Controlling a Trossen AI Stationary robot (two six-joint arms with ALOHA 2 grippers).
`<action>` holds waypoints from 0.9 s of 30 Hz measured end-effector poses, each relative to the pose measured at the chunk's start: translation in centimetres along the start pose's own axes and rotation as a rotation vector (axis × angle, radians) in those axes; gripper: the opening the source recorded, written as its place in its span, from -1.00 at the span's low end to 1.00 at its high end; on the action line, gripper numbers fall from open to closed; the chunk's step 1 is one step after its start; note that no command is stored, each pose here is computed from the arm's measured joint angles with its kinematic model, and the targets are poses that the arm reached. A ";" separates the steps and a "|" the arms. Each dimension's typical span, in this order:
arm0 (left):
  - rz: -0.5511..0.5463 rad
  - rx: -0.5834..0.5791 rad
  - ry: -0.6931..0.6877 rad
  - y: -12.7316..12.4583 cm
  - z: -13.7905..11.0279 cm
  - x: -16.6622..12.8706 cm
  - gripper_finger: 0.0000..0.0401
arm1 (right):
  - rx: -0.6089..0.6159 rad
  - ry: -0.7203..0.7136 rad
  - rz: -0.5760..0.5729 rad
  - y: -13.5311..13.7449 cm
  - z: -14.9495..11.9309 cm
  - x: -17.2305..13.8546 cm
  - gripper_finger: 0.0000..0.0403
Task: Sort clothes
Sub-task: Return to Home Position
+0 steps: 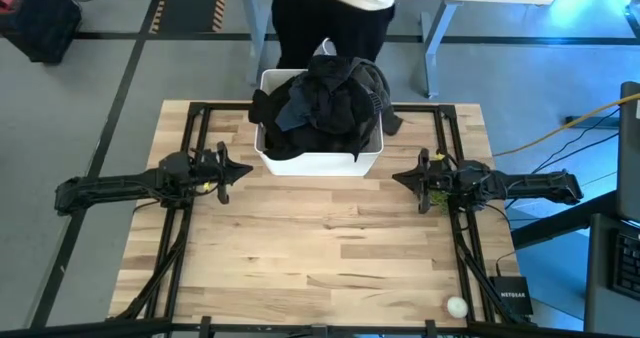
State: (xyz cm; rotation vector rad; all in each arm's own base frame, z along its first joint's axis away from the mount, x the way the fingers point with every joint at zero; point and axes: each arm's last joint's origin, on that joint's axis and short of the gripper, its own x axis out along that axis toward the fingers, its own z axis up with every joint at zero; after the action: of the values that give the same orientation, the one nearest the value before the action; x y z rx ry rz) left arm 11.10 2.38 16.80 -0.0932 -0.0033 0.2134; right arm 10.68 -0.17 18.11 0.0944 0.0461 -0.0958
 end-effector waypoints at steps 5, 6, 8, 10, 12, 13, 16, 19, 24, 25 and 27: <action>-0.002 -0.001 0.004 0.0 0.0 0.0 -1.00 | -0.001 -0.032 0.000 -0.1 -0.8 -0.4 -0.97; -0.006 -0.002 0.007 0.0 -0.1 0.0 -1.00 | 0.000 -0.039 0.000 -0.1 -1.0 -0.4 -0.97; -0.024 -0.004 0.007 -0.1 -0.1 0.0 -1.00 | 0.003 -0.048 0.001 -0.2 -1.3 -0.5 -0.96; -0.045 -0.008 0.009 -0.1 -0.1 0.0 -1.00 | 0.005 -0.043 0.001 -0.2 -1.6 -0.6 -0.94; -0.060 -0.018 0.010 -0.2 -0.1 0.0 -1.00 | 0.005 -0.052 0.016 -0.2 -1.5 -0.7 -0.93; -0.066 -0.024 0.009 -0.2 0.0 0.0 -1.00 | 0.005 -0.052 0.024 -0.2 -1.5 -0.7 -0.93; -0.105 -0.030 -0.058 -0.3 0.6 -0.1 -1.00 | -0.007 -0.059 0.037 -0.1 -1.5 -0.8 -0.94; -0.119 -0.009 -0.089 -0.4 0.9 -0.3 -1.00 | -0.018 -0.056 0.037 -0.1 -1.5 -0.8 -0.94; -0.119 -0.008 -0.069 -0.4 0.7 -0.7 -1.00 | -0.015 -0.055 0.042 -0.1 -1.5 -0.8 -0.90; -0.121 -0.005 -0.078 -0.4 0.7 -0.8 -1.00 | -0.014 -0.055 0.042 -0.1 -1.5 -0.8 -0.89; -0.119 0.000 -0.067 -0.4 0.6 -1.0 -1.00 | -0.014 -0.055 0.042 -0.1 -1.5 -0.8 -0.88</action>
State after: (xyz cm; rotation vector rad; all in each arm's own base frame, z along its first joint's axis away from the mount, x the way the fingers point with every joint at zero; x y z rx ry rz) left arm 10.19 1.85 17.43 -0.0855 -0.0749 0.0976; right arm 9.85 -0.07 16.66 0.0787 -0.0100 -0.0563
